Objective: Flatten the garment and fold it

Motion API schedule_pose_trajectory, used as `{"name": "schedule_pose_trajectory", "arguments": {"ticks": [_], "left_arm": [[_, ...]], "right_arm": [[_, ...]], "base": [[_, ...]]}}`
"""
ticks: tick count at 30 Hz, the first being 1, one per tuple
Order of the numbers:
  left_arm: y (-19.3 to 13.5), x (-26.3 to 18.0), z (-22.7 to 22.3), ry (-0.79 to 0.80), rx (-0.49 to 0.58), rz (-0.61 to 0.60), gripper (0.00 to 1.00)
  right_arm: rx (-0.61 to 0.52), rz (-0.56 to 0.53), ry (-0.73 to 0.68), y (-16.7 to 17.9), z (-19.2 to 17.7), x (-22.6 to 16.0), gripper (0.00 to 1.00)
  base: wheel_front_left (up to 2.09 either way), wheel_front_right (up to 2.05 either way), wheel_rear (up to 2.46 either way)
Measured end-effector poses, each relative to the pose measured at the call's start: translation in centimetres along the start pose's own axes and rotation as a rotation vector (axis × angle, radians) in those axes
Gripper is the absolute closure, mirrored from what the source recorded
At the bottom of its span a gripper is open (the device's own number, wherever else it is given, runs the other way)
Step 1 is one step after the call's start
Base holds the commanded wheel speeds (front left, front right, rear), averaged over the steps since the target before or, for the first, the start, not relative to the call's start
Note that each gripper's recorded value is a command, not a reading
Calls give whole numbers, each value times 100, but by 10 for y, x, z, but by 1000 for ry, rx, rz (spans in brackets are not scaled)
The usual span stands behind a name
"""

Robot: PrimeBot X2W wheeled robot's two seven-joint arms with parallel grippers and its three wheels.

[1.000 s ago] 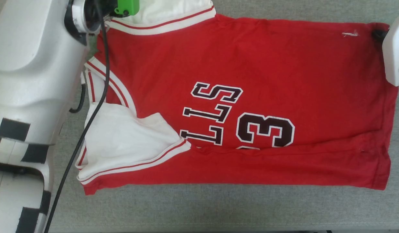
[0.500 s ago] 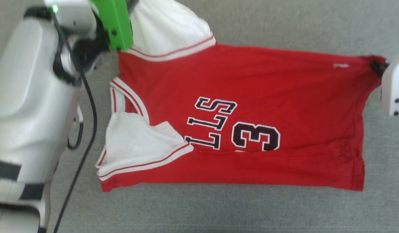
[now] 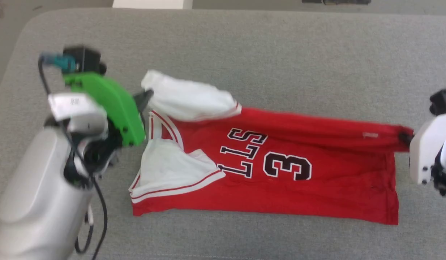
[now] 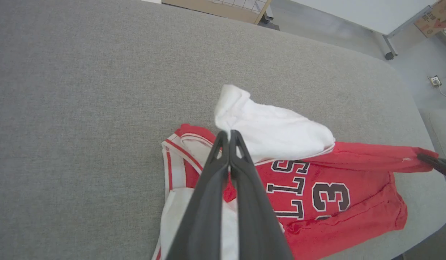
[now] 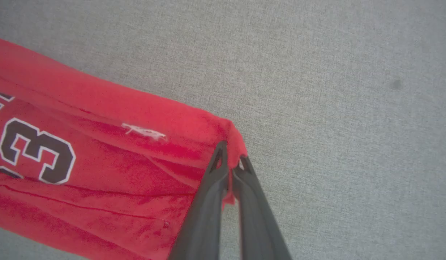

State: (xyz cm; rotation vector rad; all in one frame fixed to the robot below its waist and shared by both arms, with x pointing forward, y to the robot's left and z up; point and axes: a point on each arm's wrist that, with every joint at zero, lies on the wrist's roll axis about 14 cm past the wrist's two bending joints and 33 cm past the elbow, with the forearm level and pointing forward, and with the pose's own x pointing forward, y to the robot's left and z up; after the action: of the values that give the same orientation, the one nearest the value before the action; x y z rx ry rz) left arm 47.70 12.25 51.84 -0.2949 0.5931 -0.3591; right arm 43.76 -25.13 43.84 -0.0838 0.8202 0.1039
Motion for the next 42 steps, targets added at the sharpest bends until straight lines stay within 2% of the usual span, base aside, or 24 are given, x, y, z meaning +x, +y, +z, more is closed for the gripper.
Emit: {"name": "schedule_pose_trajectory", "arguments": {"ticks": [1,6,16,17,18,23,29,35,38,42], "left_arm": [[9,-10,-18,8,-79,21,100],[28,-19,-63,72,-198,75,100],[48,-21,-150,261,-379,169,100],[49,-20,-155,266,-393,179,0],[50,-20,-155,259,-393,183,0],[50,-23,-140,219,-357,176,0],[46,-38,-92,108,-251,158,0],[32,-62,-8,-212,-162,130,0],[38,-76,30,-428,-73,159,0],[46,-82,47,-613,38,196,0]], "right_arm": [[4,5,22,4,-14,0,100],[15,22,86,13,-43,1,100],[13,46,183,25,-82,8,100],[22,51,171,27,-82,9,35],[24,52,158,28,-80,8,0],[55,49,81,24,-64,1,0],[94,27,-75,7,-21,-29,0],[150,-23,-191,-18,5,-63,0],[172,-45,-168,-27,-3,-64,0],[188,-34,-102,-23,-21,-52,0]], "base": [[0,0,0],[0,0,0],[0,0,0],[0,0,0],[0,0,0],[0,0,0],[0,0,0],[0,0,0],[0,0,0],[0,0,0]]}}
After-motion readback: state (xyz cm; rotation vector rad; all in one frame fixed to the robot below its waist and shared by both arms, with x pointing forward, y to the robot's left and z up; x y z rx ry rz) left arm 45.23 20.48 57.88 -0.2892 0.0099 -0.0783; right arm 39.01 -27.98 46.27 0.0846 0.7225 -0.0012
